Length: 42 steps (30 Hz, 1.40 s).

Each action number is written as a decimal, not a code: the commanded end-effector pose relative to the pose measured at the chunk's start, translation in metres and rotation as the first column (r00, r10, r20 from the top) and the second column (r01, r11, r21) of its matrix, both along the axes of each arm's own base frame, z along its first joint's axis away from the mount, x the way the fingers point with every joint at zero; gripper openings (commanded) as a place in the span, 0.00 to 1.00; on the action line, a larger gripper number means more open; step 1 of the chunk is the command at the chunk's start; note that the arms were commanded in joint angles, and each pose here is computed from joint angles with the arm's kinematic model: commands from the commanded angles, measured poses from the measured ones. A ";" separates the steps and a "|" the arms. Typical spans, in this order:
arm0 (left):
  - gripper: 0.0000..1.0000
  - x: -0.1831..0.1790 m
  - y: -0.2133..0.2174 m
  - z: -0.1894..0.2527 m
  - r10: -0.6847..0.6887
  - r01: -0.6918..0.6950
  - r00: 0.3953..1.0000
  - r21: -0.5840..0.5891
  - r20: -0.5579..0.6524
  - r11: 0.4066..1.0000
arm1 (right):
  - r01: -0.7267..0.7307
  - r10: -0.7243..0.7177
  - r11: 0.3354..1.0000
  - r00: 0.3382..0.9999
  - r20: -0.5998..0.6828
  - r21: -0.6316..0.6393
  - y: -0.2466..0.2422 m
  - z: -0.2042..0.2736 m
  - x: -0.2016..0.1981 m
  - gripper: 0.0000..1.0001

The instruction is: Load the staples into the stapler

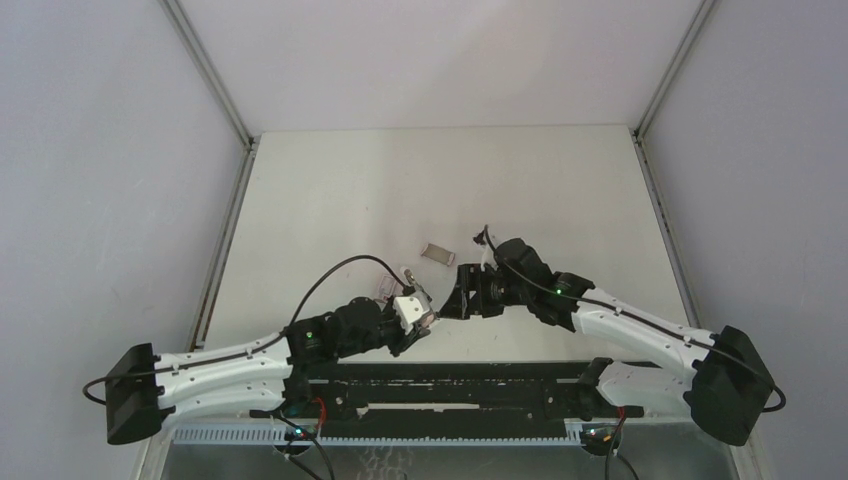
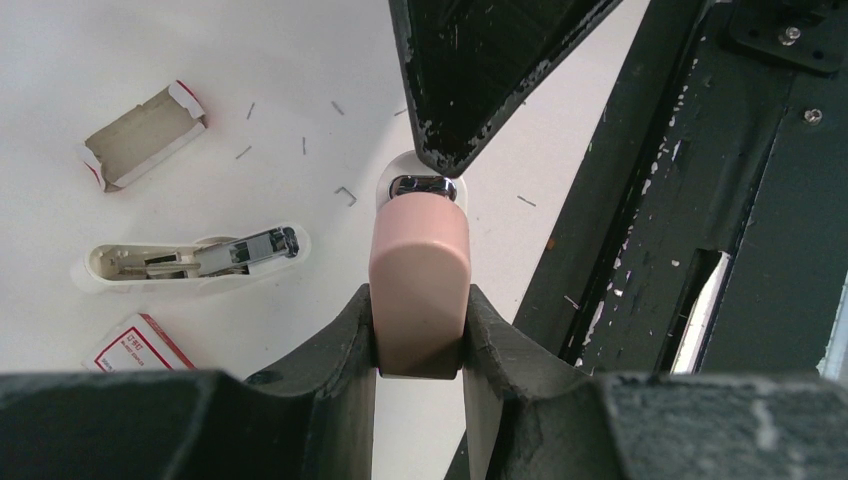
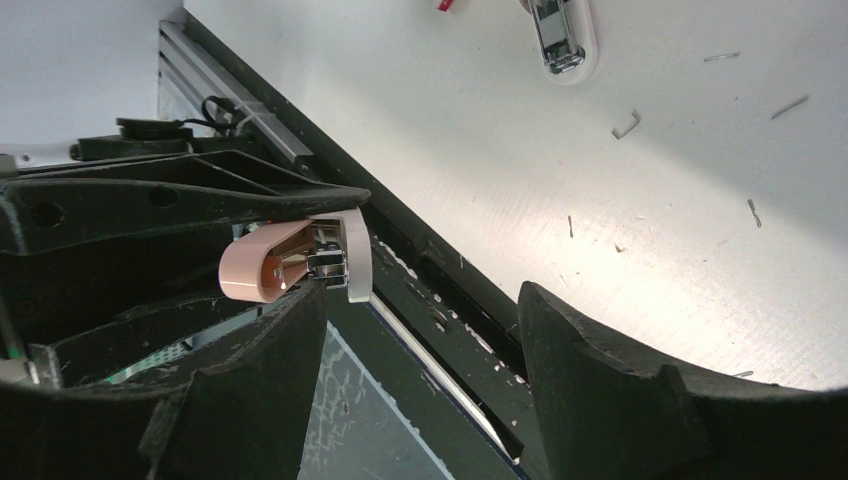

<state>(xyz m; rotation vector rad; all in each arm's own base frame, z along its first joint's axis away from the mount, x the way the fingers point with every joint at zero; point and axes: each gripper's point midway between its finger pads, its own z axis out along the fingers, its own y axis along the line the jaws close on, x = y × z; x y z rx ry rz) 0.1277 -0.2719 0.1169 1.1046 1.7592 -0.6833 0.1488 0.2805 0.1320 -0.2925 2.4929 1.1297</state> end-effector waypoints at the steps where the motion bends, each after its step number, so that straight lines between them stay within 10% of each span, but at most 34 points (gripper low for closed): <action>1: 0.00 0.006 -0.013 0.034 -0.001 0.004 0.999 -0.054 0.050 0.999 | 0.008 -0.010 1.000 0.998 0.062 0.021 0.011 0.016 0.010 0.68; 16: 0.00 0.005 -0.015 0.028 -0.009 0.010 0.999 -0.027 0.036 1.000 | -0.008 0.006 0.999 0.998 0.059 0.033 0.021 0.017 0.011 0.64; 28: 0.00 0.003 -0.034 -0.028 -0.083 0.089 0.996 0.141 -0.044 0.986 | 0.247 -0.241 0.961 0.968 0.064 -0.123 -0.047 -0.020 0.037 0.66; 42: 0.00 -0.003 -0.054 -0.023 -0.160 0.164 0.986 0.087 -0.048 0.983 | -0.009 0.015 0.971 1.000 -0.021 0.238 -0.001 0.003 -0.010 0.84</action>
